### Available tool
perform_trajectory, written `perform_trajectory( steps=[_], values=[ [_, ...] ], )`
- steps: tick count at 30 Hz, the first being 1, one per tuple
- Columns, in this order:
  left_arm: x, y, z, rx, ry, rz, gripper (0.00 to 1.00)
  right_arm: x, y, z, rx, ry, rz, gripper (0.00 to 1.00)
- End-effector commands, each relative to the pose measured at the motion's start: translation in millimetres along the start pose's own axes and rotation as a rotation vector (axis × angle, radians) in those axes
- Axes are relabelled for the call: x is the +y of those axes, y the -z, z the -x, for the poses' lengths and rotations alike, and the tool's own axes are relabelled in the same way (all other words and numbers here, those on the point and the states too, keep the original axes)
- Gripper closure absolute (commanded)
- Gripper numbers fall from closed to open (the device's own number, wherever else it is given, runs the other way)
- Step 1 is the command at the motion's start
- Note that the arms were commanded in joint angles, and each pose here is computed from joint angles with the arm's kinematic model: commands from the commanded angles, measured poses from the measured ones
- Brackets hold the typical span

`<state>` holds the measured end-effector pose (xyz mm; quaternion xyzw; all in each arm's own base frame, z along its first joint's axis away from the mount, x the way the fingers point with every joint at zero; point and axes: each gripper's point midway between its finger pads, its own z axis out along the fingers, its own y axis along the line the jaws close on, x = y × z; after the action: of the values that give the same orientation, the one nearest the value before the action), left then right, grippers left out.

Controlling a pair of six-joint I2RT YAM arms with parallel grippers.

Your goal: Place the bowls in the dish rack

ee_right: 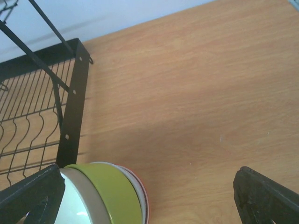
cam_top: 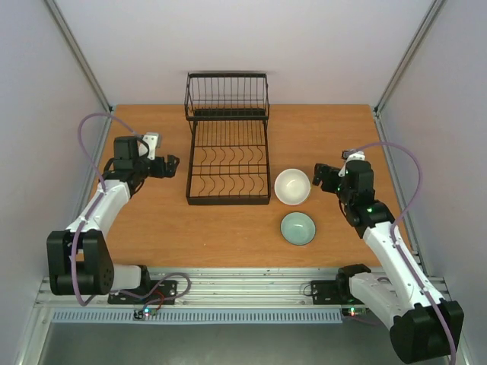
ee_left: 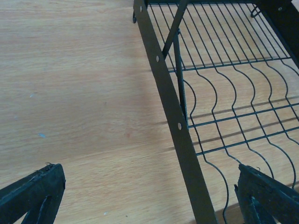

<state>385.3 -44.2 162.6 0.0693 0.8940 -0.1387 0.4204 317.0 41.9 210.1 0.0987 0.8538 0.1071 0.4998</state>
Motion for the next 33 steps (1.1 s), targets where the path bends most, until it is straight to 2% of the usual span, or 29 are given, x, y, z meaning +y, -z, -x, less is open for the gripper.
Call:
perform_trajectory(
  steps=[1,4,6,8,11,16,20,24,25,27,28,31,33],
  values=[
    [6.2,-0.5,7.7,0.01,-0.012,0.028,0.01,-3.2,-6.5,-6.1,0.039,-0.039,-0.03,0.02],
    [0.1,-5.1,5.7,0.041,0.0,-0.017,0.01,-16.6,-7.5,-8.3,0.071,-0.089,-0.12,0.02],
    [-12.5,-5.9,8.0,0.038,0.0,-0.088,0.01,-42.2,1.2,-13.1,0.102,-0.222,-0.294,0.02],
    [-32.3,-5.2,13.4,0.027,-0.015,-0.173,0.01,-52.8,3.5,-19.3,0.164,-0.2,-0.378,0.01],
    [-67.4,-7.0,21.8,0.023,-0.065,-0.249,0.01,-51.3,-2.3,-26.1,0.208,-0.147,-0.368,0.02],
    [-110.0,-13.8,18.1,0.062,-0.16,-0.279,0.01,-38.7,-2.2,-27.1,0.196,-0.114,-0.273,0.02],
    [-120.9,-18.7,6.7,0.087,-0.202,-0.26,0.01,-41.9,-3.6,-27.8,0.234,-0.086,-0.306,0.01],
    [-114.5,-20.2,-2.6,0.102,-0.218,-0.226,0.01,-18.2,-6.1,-26.1,0.227,-0.06,-0.16,0.02],
    [-112.8,-19.9,-3.4,0.099,-0.222,-0.218,0.01,-11.6,-6.0,-23.9,0.221,-0.056,-0.127,0.07],
    [-109.8,-19.9,-6.8,0.099,-0.227,-0.203,0.01,-3.4,-3.6,-18.8,0.214,-0.034,-0.107,0.43],
    [-109.1,-19.6,-7.5,0.097,-0.233,-0.198,0.01,0.4,-1.8,-16.2,0.21,-0.011,-0.107,0.51],
    [-105.3,-20.5,-8.9,0.099,-0.238,-0.178,0.01,23.2,4.0,-14.1,0.218,0.07,-0.068,0.6],
    [-104.0,-22.1,-8.5,0.099,-0.237,-0.172,0.01,41.2,4.8,-18.3,0.25,0.119,-0.031,0.61]
  ],
)
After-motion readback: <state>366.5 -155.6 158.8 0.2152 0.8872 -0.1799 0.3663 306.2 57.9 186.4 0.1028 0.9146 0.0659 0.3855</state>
